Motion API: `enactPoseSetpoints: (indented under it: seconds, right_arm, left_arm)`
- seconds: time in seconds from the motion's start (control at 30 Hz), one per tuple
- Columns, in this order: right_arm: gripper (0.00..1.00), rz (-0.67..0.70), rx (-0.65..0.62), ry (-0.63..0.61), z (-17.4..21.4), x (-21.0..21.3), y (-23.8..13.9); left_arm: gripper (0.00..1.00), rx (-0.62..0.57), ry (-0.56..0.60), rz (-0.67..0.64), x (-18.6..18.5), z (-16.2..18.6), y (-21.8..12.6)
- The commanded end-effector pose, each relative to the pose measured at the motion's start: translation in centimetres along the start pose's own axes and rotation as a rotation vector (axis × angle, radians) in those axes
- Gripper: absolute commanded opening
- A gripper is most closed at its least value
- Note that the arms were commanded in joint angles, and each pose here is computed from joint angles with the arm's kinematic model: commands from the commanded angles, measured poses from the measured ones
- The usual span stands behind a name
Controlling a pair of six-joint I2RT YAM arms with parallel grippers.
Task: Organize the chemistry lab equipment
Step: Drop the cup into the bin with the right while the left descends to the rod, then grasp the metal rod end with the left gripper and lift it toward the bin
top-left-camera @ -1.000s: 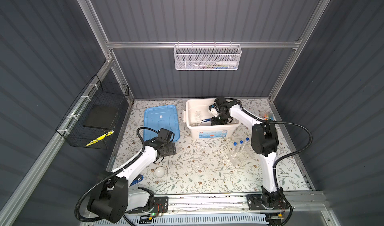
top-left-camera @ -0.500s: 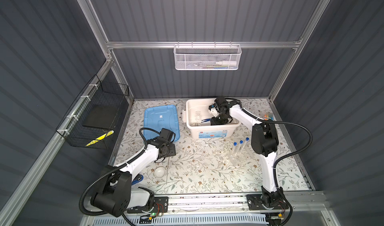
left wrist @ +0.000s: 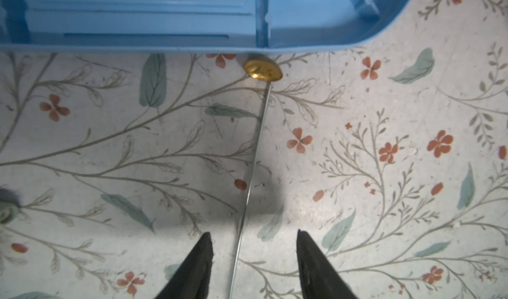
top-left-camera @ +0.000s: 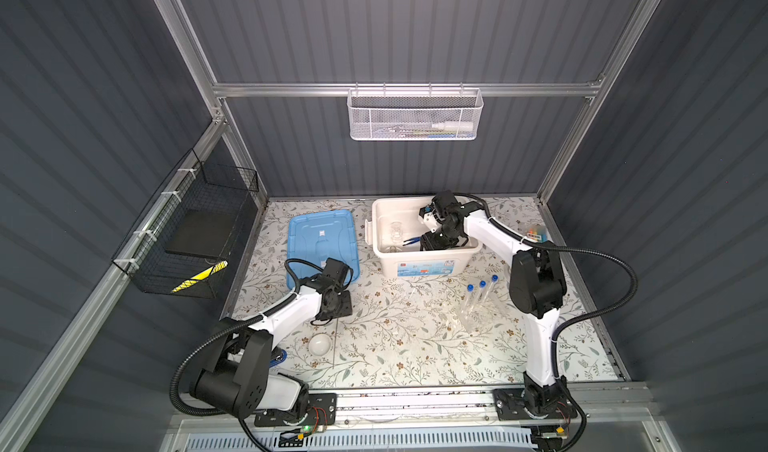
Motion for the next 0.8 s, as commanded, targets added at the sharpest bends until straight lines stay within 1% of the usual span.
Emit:
enactPoseSetpoints:
  seconds: [0.0,0.17,0.33,0.43,0.6,0.73,0.77]
  right_arm:
    - [0.7,-0.006,-0.058,0.003,-0.3,0.4,-1.9]
    - [0.74,-0.016,-0.128,0.01,-0.7,0.6,-4.0]
    - [0.79,-0.016,-0.185,0.019,-0.9,0.6,-5.9]
    - [0.84,-0.027,-0.221,0.025,-1.0,0.8,-7.1]
    - [0.9,-0.034,-0.28,0.038,-0.8,0.8,-8.8]
    - [0.92,-0.028,-0.308,0.05,-0.4,0.4,-9.7]
    - [0.92,-0.028,-0.314,0.05,-0.4,0.4,-9.9]
  left_arm:
    - [0.5,0.045,0.002,0.017,-0.3,1.0,0.7]
    - [0.46,0.068,0.0,0.027,-0.4,1.4,1.3]
    - [0.35,0.075,0.004,0.053,-0.7,1.7,1.6]
    - [0.28,0.075,0.011,0.08,-1.0,1.8,1.7]
    - [0.22,0.066,0.017,0.1,-1.2,1.5,1.6]
    - [0.15,0.05,0.022,0.126,-1.6,1.3,1.5]
    - [0.14,0.052,0.022,0.131,-1.6,1.3,1.6]
Point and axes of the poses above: each gripper's point midway between its finger pads, its own y axis out along the fingers, its own x axis along the line the jaws close on, z = x × y, the point moved 5 cm from there along -y, back along the fingers, and after that the axes turned 15 degrees about y, right-handed, at the moved point
